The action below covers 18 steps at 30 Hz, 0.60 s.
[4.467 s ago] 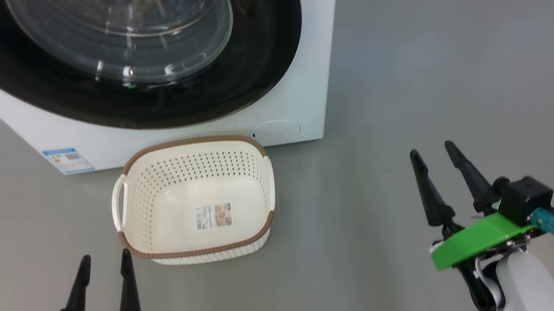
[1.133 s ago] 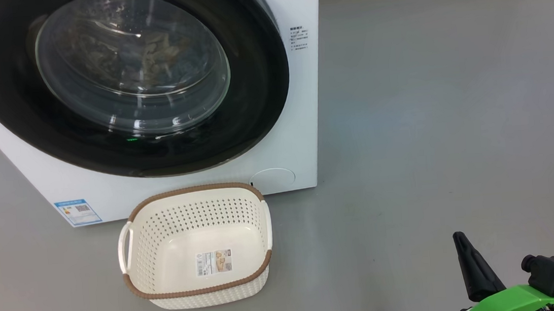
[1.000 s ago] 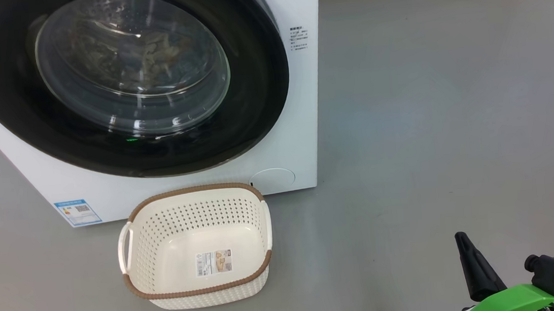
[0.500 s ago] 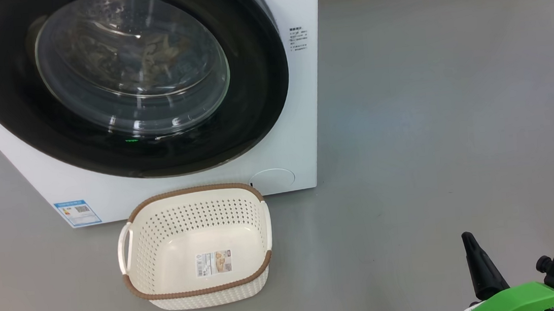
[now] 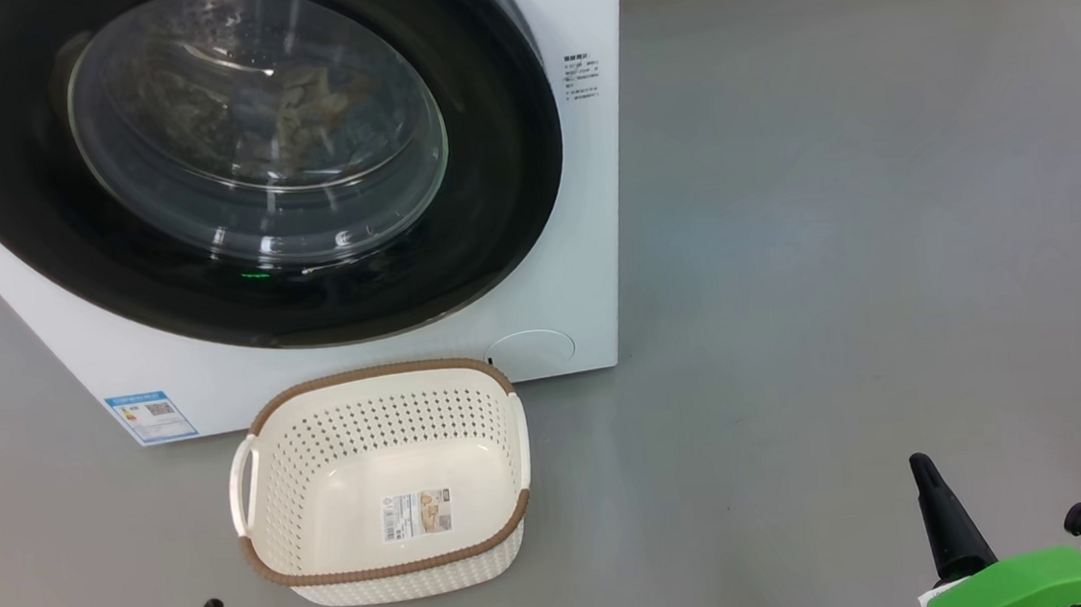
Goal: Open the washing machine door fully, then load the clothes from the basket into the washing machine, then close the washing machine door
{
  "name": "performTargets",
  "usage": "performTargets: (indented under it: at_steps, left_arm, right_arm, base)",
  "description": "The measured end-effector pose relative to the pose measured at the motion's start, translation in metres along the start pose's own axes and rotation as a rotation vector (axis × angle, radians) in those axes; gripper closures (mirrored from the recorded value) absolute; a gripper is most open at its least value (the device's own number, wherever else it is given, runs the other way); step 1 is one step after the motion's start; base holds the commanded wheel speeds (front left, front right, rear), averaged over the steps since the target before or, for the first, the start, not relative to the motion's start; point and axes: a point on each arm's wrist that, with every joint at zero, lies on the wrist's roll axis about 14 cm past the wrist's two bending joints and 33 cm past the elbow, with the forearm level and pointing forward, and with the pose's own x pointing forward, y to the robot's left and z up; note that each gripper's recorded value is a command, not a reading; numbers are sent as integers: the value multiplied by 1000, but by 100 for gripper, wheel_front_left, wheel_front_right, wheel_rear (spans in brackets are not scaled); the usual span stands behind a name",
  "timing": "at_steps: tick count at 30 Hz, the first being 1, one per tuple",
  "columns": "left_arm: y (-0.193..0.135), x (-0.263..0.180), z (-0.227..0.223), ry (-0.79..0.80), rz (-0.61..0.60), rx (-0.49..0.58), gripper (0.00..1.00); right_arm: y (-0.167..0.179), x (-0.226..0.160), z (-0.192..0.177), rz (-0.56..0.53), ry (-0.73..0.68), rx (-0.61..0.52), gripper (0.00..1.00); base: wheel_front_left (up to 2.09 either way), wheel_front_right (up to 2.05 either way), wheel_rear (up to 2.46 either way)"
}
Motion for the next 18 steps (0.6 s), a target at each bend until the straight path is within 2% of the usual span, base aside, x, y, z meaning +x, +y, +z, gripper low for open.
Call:
performTargets:
  at_steps: [18]
  left_arm:
    - [-3,9,4,15,-8,-221,100]
  right_arm:
    - [-2,3,5,-13,0,212,100]
  base:
    - [0,0,0]
